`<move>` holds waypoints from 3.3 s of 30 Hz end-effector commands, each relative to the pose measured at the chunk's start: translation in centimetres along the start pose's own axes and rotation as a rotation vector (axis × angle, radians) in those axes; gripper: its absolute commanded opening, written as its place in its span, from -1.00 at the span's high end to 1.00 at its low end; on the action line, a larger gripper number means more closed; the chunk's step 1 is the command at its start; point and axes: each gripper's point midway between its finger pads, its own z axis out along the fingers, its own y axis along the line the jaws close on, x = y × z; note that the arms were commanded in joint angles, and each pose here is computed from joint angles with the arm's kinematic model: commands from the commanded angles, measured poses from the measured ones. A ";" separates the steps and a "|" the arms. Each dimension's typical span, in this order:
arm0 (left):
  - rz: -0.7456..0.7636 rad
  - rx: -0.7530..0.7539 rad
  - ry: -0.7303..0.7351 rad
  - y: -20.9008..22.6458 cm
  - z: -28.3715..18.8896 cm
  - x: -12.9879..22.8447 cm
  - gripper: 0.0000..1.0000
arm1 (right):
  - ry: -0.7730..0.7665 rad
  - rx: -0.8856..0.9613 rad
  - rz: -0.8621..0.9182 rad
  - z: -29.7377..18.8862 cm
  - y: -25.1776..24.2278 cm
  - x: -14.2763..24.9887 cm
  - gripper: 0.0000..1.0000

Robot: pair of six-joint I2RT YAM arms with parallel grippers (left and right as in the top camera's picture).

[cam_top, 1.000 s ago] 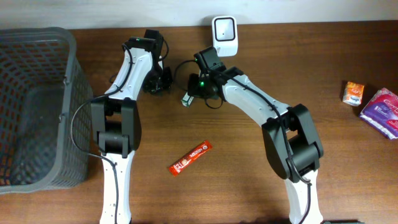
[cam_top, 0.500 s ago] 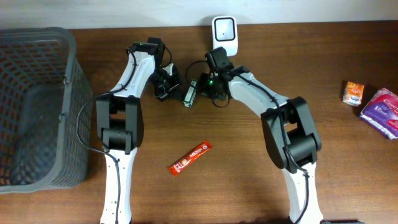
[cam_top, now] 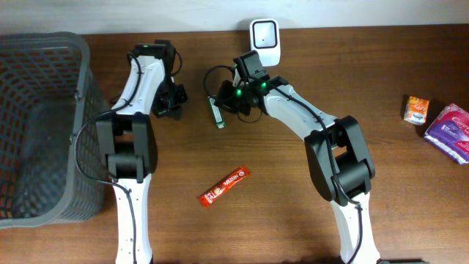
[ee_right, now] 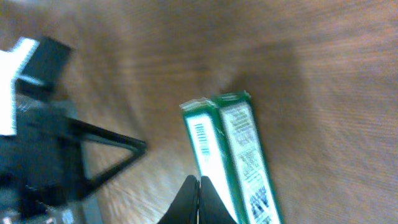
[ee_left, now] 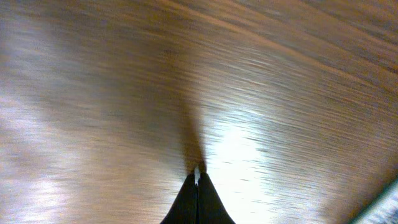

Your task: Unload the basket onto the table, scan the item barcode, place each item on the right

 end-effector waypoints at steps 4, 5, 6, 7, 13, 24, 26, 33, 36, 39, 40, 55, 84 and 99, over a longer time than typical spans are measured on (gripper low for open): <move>-0.030 -0.060 -0.065 1.6 -2.5 -0.3 1.00 | -0.020 0.160 -0.022 0.5 -2.1 1.0 0.92; -0.030 -0.060 -0.065 1.6 -2.5 -0.3 1.00 | -0.013 0.155 -0.038 0.8 -1.4 1.6 0.92; -0.030 -0.064 -0.067 1.7 -2.6 -0.3 1.00 | -0.009 0.144 -0.058 1.3 -0.6 2.2 0.92; -0.030 -0.074 -0.071 1.9 -2.6 -0.4 1.00 | -0.003 0.137 -0.074 1.7 0.0 2.8 0.92; -0.026 -0.089 -0.088 2.0 -2.6 -0.7 1.00 | -0.060 0.085 -0.217 0.1 3.4 0.5 0.92; -0.026 -0.088 -0.090 2.0 -2.5 -0.7 1.00 | -0.192 0.266 -0.264 2.1 0.0 -2.0 0.92; -0.026 -0.088 -0.091 1.9 -2.5 -0.8 1.00 | -0.116 0.294 -0.288 2.3 -0.9 -0.3 0.92; -0.025 -0.085 -0.089 1.9 -2.5 -0.7 1.00 | 0.085 0.289 -0.312 -1.9 0.4 4.2 0.92; -0.027 -0.083 -0.094 1.9 -2.5 -0.9 -0.42 | 0.080 0.273 -0.418 -2.1 0.8 3.7 -0.33; -0.083 -0.087 -0.111 2.1 -2.6 -1.2 -0.94 | 0.088 0.258 -0.483 -1.8 1.3 3.9 -0.33; -0.118 -0.101 -0.120 2.4 -2.6 -1.3 -0.96 | 0.082 0.250 -0.492 -1.6 1.7 4.1 -0.34; -0.313 -0.127 -0.090 6.7 -3.1 -1.6 -0.98 | -0.061 0.457 -0.278 3.1 -1.6 4.6 0.51; -0.312 -0.132 -0.087 6.7 -3.1 -1.5 -0.98 | 0.266 0.502 0.397 -22.2 -24.0 -0.8 -0.08; -0.304 -0.132 -0.089 6.7 -3.1 -1.6 -0.98 | 0.216 0.515 0.256 -11.8 -17.5 0.6 0.92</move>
